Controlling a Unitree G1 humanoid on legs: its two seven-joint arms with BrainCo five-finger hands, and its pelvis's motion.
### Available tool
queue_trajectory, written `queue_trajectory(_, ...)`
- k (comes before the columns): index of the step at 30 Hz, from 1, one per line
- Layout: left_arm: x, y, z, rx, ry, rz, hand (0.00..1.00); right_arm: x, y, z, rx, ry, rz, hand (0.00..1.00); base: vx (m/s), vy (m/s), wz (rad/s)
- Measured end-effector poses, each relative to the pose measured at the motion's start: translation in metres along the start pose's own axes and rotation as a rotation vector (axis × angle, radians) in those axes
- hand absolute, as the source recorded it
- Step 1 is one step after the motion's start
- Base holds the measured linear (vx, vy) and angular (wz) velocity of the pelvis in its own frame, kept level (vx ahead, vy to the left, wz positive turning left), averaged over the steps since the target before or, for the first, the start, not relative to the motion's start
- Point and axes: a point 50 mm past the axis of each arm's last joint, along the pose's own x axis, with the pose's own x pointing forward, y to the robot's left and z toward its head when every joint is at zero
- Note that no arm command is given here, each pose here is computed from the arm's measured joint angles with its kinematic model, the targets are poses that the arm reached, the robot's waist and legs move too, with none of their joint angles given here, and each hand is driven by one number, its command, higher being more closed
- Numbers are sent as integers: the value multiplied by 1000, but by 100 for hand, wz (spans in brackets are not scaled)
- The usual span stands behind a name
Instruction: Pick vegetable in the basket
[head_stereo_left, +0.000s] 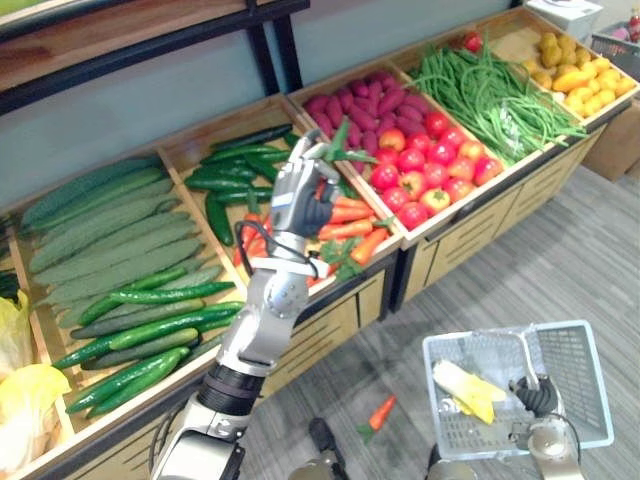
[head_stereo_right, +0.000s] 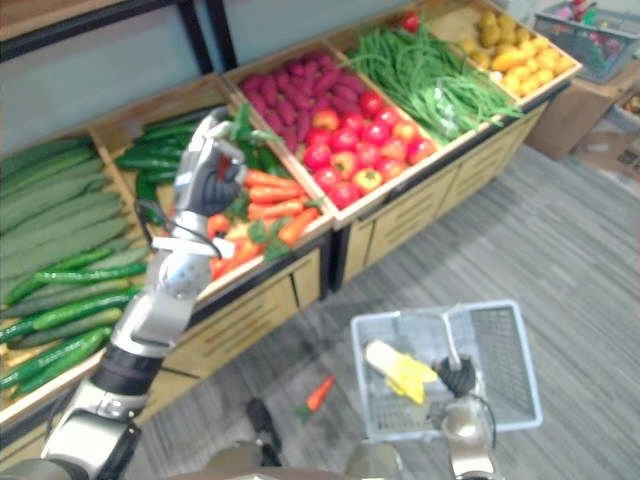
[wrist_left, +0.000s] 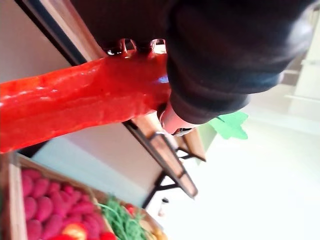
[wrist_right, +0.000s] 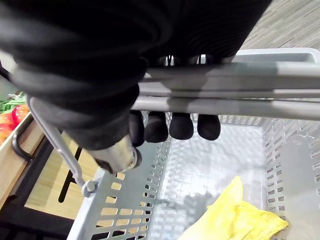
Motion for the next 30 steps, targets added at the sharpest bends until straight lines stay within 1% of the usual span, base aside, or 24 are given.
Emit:
queue_trajectory(3,-5,-13,13,-76,-47,-73,100,4,-2,0,-12,14,35,100,42,-10,2)
queue_trajectory(4,-10,-22,21,-112,-75,-124,100,6,-2,0,-15,23,61,100,36,-11,1)
queue_trajectory(8,-19,-42,40,-189,-143,-236,100,10,0,2,10,61,120,100,18,-8,1)
queue_trajectory(9,-24,-48,46,-228,-156,-264,100,10,0,1,11,74,134,100,0,0,0)
queue_trajectory(12,-34,-58,60,-306,-185,-322,100,11,-2,-1,20,96,153,100,13,-5,3)
queue_trajectory(17,-51,-73,73,-368,-196,-425,100,13,-9,-4,48,146,179,100,13,2,0)
queue_trajectory(20,-60,-80,78,-394,-203,-475,100,14,-14,3,67,134,191,100,54,3,-4)
queue_trajectory(26,-72,-91,86,-475,-164,-498,100,15,-25,18,94,100,210,100,24,-8,-2)
queue_trajectory(30,-80,-112,86,-498,-116,-567,100,11,-28,29,95,57,233,100,30,-23,-4)
